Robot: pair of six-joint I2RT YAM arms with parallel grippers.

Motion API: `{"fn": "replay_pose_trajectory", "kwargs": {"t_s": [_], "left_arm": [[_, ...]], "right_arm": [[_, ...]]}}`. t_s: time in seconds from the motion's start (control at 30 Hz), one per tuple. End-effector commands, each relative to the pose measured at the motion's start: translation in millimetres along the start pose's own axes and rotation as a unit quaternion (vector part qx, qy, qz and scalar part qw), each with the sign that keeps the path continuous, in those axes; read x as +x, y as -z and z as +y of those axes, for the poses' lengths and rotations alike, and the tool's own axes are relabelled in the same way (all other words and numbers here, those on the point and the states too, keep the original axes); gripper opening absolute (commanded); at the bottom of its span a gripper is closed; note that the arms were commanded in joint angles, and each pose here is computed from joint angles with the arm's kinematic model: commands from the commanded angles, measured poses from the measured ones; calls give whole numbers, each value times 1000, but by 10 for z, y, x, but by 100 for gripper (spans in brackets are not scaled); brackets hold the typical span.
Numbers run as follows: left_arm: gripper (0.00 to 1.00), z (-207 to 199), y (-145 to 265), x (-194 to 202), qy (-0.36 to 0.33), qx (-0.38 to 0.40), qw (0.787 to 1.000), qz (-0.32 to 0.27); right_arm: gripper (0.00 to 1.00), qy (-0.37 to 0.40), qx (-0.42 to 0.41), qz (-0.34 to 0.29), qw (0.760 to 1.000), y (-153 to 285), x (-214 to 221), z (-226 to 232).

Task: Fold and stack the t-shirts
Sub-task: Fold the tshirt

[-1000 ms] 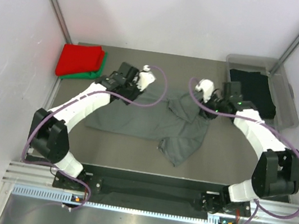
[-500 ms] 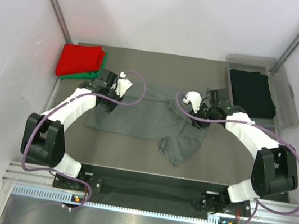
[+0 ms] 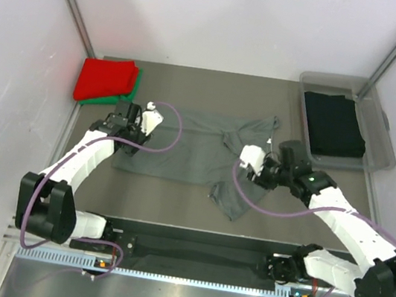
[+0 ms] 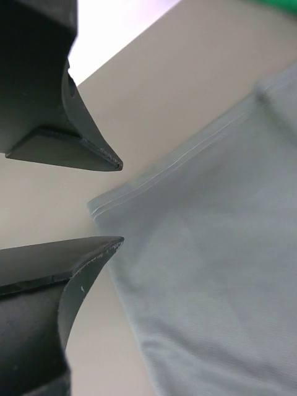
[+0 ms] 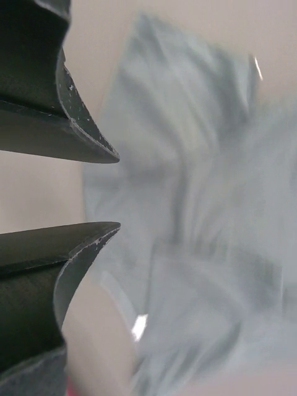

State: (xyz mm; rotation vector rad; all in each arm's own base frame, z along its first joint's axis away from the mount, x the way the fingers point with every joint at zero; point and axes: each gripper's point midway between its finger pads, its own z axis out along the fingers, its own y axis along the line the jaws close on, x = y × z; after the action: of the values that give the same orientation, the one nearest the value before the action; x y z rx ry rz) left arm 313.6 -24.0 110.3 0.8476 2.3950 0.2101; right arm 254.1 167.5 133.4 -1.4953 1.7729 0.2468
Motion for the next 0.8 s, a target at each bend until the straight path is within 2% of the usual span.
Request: {"fn": "replay_pose_trajectory", "kwargs": {"t_s": [0.0, 0.1, 0.3, 0.47, 0.77], "left_arm": [[51, 39, 11, 102, -2, -16, 1000, 4], [51, 20, 11, 117, 21, -19, 1000, 1], [49, -23, -68, 196, 43, -17, 999, 17], [49, -38, -81, 229, 46, -18, 999, 18], [49, 15, -57, 247, 51, -26, 998, 15]], "right_arm": [[44, 45, -139, 8, 989, -181, 121, 744], [43, 86, -207, 10, 975, -260, 97, 1164], [42, 137, -267, 35, 953, -387, 26, 1501], [41, 153, -287, 56, 944, -468, 100, 1649], [41, 157, -275, 73, 946, -552, 172, 1623]]}}
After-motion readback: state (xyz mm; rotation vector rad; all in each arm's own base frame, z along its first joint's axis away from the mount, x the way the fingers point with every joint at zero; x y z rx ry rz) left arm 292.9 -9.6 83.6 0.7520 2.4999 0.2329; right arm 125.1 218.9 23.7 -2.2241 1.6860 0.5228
